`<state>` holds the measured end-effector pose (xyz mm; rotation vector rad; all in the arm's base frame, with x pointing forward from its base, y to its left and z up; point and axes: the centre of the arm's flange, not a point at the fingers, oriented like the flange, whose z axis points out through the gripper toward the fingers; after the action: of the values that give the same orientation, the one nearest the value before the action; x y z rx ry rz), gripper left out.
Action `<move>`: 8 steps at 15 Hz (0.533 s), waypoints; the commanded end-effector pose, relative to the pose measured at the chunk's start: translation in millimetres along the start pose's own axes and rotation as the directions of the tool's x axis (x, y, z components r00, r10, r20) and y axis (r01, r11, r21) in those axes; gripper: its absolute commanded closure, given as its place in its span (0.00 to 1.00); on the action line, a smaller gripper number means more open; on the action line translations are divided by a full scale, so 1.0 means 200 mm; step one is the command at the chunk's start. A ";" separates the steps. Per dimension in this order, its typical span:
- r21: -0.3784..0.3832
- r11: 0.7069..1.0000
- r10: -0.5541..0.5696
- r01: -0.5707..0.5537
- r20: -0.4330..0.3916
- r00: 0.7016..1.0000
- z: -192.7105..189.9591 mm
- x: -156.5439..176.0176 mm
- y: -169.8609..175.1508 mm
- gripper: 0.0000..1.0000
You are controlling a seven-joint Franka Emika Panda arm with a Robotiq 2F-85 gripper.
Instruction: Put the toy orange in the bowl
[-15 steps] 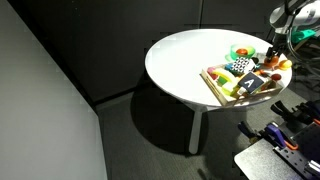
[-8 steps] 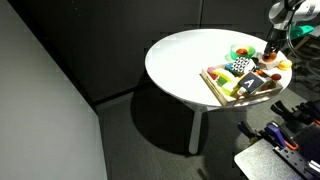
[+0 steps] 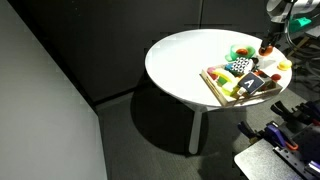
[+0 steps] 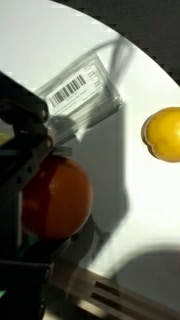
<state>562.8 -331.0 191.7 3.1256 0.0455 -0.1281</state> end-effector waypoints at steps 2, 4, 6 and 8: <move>-0.013 0.999 -0.035 0.035 -0.024 0.999 -0.14 0.04 -0.08 0.47; -0.020 0.998 -0.056 0.055 -0.038 0.998 -0.18 0.08 -0.13 0.47; -0.024 0.997 -0.071 0.070 -0.051 0.996 -0.21 0.12 -0.17 0.47; -0.022 0.996 -0.088 0.087 -0.062 0.994 -0.23 0.17 -0.22 0.47</move>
<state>589.3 -295.3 219.7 3.1166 0.1437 -0.0522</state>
